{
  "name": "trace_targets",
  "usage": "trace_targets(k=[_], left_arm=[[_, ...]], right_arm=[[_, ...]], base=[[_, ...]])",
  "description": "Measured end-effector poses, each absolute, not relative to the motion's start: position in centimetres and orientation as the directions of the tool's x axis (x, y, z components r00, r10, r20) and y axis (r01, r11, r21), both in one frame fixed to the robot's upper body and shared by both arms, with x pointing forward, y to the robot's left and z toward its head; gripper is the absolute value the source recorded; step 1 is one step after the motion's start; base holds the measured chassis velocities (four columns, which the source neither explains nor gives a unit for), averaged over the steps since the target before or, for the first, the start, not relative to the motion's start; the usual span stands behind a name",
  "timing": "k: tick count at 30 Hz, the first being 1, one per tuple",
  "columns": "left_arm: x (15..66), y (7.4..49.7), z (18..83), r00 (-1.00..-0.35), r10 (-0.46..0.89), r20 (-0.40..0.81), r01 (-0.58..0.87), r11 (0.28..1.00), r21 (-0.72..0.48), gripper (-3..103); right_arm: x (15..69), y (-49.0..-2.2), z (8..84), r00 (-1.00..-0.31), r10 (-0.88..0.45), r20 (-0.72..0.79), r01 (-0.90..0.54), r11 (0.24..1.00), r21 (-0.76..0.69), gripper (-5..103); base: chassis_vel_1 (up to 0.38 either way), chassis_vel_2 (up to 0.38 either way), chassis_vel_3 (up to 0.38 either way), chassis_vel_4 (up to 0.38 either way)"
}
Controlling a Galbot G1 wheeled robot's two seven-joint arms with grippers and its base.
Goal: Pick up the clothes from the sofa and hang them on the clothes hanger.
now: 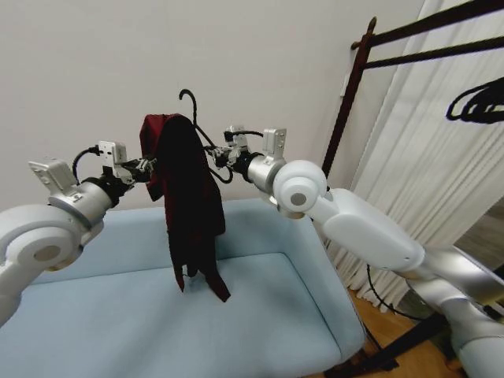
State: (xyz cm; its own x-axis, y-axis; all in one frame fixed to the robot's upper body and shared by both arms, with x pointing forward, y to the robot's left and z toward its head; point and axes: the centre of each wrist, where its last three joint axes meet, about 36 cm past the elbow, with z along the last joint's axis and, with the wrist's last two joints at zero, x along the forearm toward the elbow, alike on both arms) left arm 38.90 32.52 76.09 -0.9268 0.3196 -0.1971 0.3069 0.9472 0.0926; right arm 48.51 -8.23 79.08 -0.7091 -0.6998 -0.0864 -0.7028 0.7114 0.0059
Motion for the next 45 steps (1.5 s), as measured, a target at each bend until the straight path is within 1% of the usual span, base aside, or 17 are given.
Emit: trace_targets(k=[10,19,29,30,31,35,37,41,43,45], left_arm=[[38.2,32.1,76.5,-0.918,0.336,-0.211,0.32,0.941,0.108,0],[37.7,33.0,76.1,-0.923,0.321,-0.212,0.306,0.946,0.103,0],[38.0,34.3,75.0,-0.938,0.273,-0.214,0.256,0.961,0.103,0],[38.0,34.3,75.0,-0.939,0.269,-0.216,0.251,0.962,0.107,-3],[38.0,34.3,75.0,-0.939,0.269,-0.216,0.251,0.962,0.107,-3],[38.0,34.3,74.9,-0.941,0.253,-0.225,0.233,0.966,0.11,17],[38.0,34.4,74.9,-0.941,0.249,-0.228,0.229,0.967,0.109,17],[37.7,35.7,75.1,-0.945,0.233,-0.231,0.215,0.972,0.099,39],[37.8,36.0,75.1,-0.946,0.229,-0.23,0.212,0.972,0.097,39],[38.1,36.9,75.3,-0.949,0.218,-0.228,0.203,0.975,0.086,49]], right_arm=[[48.8,-7.3,77.6,-0.713,-0.7,-0.048,-0.701,0.713,0.015,2],[49.5,-8.8,79.0,-0.739,-0.669,-0.076,-0.672,0.741,0.015,2],[48.8,-9.7,79.1,-0.727,-0.683,-0.075,-0.685,0.728,0.008,2],[48.8,-9.6,79.2,-0.724,-0.686,-0.077,-0.688,0.725,0.006,2],[48.8,-9.6,79.2,-0.724,-0.686,-0.077,-0.688,0.725,0.006,2],[48.7,-9.7,79.4,-0.718,-0.692,-0.081,-0.694,0.72,0.001,2],[48.7,-9.8,79.4,-0.718,-0.691,-0.081,-0.694,0.72,0.0,2],[49.3,-11.0,79.4,-0.728,-0.68,-0.083,-0.682,0.732,-0.015,2],[49.6,-11.5,79.3,-0.731,-0.678,-0.082,-0.679,0.734,-0.02,2],[50.0,-12.5,79.1,-0.729,-0.68,-0.08,-0.68,0.733,-0.032,2]], base=[[0.0,0.0,0.0,0.0],[0.0,0.0,0.0,0.0],[0.0,0.0,0.0,0.0],[0.0,0.0,0.0,0.0],[0.0,0.0,0.0,0.0],[0.0,0.0,0.0,0.0],[0.0,0.0,0.0,0.0],[0.0,0.0,0.0,0.0],[0.0,0.0,0.0,0.0],[0.0,0.0,0.0,0.0]])
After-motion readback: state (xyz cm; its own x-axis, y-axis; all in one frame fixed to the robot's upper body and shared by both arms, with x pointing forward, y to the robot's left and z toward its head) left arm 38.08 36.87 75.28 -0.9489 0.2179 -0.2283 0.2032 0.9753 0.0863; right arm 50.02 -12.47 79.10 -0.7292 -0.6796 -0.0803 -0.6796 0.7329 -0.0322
